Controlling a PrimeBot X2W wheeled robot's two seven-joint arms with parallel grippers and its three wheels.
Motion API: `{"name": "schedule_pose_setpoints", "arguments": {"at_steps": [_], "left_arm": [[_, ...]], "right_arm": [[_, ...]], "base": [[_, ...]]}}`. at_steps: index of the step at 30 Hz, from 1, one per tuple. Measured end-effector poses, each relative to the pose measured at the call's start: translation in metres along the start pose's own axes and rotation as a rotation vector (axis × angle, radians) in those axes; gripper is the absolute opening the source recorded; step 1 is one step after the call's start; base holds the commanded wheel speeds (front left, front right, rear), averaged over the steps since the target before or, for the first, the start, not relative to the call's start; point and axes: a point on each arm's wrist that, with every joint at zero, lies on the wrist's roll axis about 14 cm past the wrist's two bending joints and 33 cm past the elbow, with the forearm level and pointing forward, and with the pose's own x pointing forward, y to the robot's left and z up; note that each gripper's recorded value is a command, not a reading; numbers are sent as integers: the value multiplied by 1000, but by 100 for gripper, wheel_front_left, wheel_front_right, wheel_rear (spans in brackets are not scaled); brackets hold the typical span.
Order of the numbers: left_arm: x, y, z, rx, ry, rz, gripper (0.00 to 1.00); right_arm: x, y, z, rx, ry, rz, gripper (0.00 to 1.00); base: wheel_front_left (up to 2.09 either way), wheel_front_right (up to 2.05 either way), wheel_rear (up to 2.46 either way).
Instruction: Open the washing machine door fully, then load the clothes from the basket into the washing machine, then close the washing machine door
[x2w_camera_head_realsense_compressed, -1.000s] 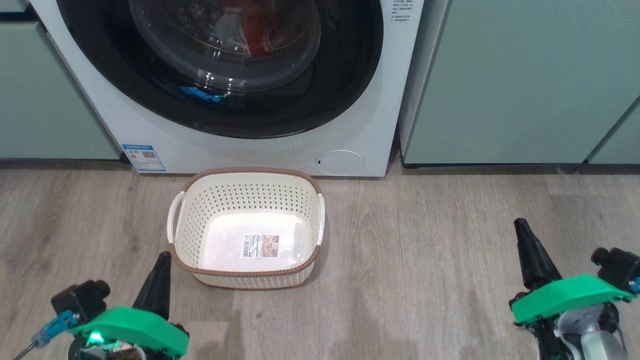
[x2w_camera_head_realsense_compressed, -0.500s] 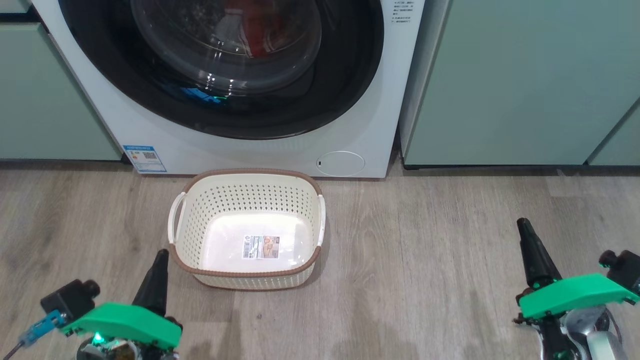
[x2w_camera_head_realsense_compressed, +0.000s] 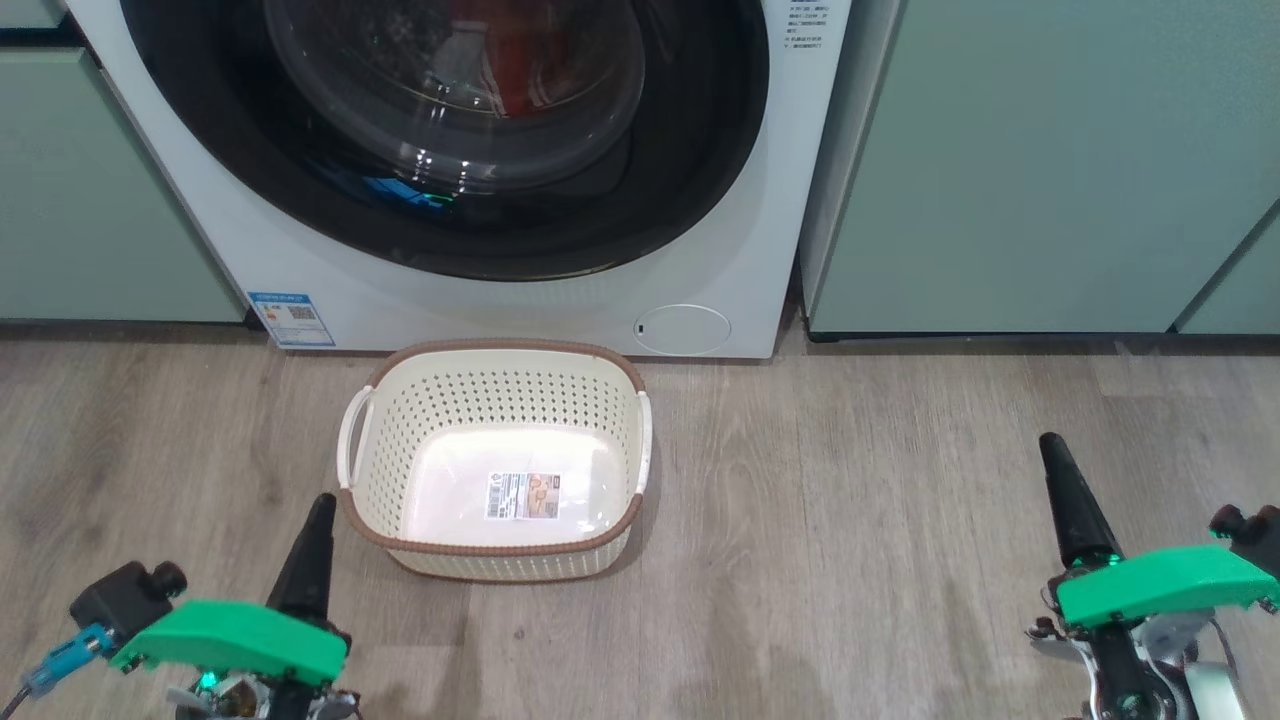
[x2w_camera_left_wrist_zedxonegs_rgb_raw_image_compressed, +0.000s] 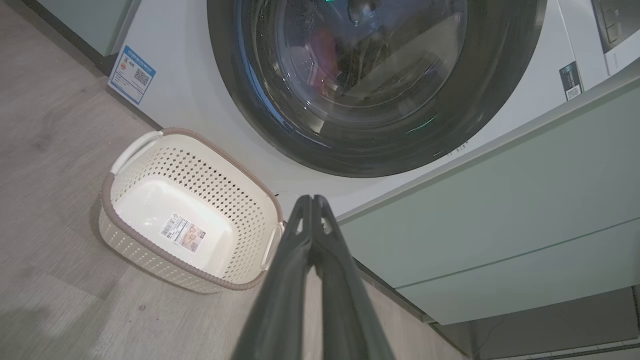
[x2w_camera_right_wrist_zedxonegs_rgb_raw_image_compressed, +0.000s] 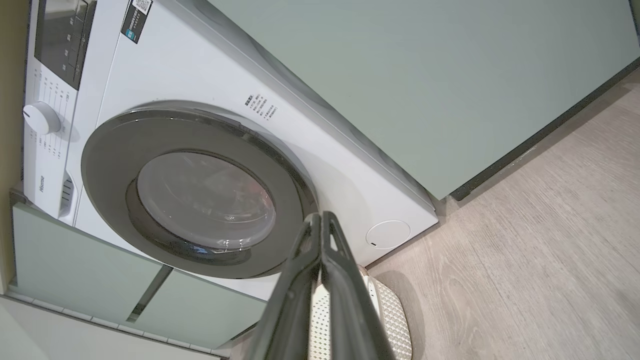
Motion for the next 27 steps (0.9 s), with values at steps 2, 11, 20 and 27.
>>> {"name": "schedule_pose_setpoints", "arguments": {"at_steps": [2, 11, 20, 27], "left_arm": [[1, 1, 0, -24, 1, 3, 0], [3, -1, 3, -134, -5, -7, 0], [6, -2, 4, -248, -8, -12, 0], [6, 1, 6, -332, -10, -10, 0]], "right_arm": [[0, -1, 0, 22, -1, -1, 0], [0, -2, 0, 128, 2, -4, 0], [4, 2, 3, 234, -5, 10, 0], [4, 1, 2, 315, -2, 8, 0]], "base": [[0, 0, 0], [0, 0, 0], [0, 0, 0], [0, 0, 0]]}}
